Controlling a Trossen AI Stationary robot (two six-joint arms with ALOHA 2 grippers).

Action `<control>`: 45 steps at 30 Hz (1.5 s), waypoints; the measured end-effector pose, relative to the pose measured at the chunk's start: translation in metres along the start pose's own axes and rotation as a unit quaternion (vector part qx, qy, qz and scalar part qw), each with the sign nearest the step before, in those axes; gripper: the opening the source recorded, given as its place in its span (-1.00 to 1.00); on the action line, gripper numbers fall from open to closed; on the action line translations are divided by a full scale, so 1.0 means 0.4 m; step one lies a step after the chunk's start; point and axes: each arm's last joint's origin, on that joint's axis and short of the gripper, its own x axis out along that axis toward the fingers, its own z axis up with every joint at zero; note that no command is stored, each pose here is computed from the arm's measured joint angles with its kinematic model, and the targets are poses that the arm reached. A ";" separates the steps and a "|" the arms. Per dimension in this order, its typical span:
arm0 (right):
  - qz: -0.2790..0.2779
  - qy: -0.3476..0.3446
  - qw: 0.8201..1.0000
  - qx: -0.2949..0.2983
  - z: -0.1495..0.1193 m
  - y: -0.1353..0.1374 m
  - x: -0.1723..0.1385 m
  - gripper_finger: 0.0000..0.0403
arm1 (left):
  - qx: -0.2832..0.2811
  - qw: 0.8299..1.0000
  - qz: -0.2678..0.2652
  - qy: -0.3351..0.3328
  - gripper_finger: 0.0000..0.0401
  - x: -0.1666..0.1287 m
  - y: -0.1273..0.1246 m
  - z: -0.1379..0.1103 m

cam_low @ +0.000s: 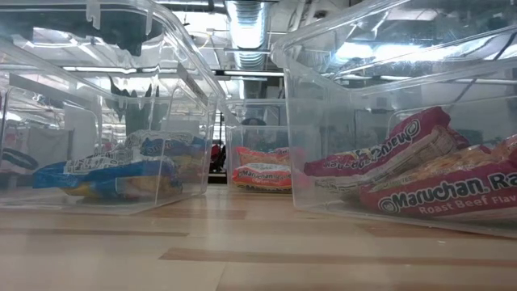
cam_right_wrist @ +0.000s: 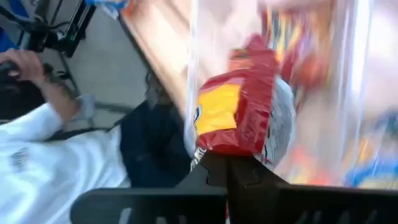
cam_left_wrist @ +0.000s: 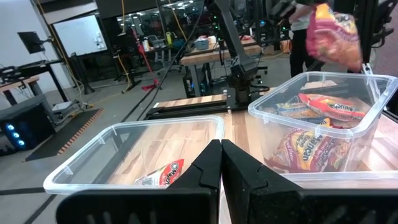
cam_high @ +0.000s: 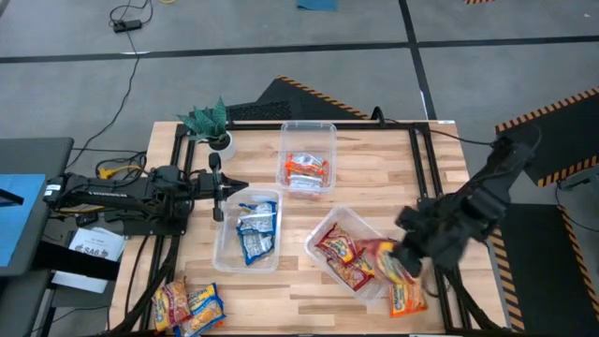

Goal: Sort Maruchan noodles
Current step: Put the red noodle pack in the bottom right transparent bin, then adjust the bottom right transparent bin

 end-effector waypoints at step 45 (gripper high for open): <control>-0.320 -0.071 0.928 -0.178 0.187 -0.176 0.023 0.16 | -0.073 0.995 -0.061 -0.005 -1.00 -0.001 -0.009 0.001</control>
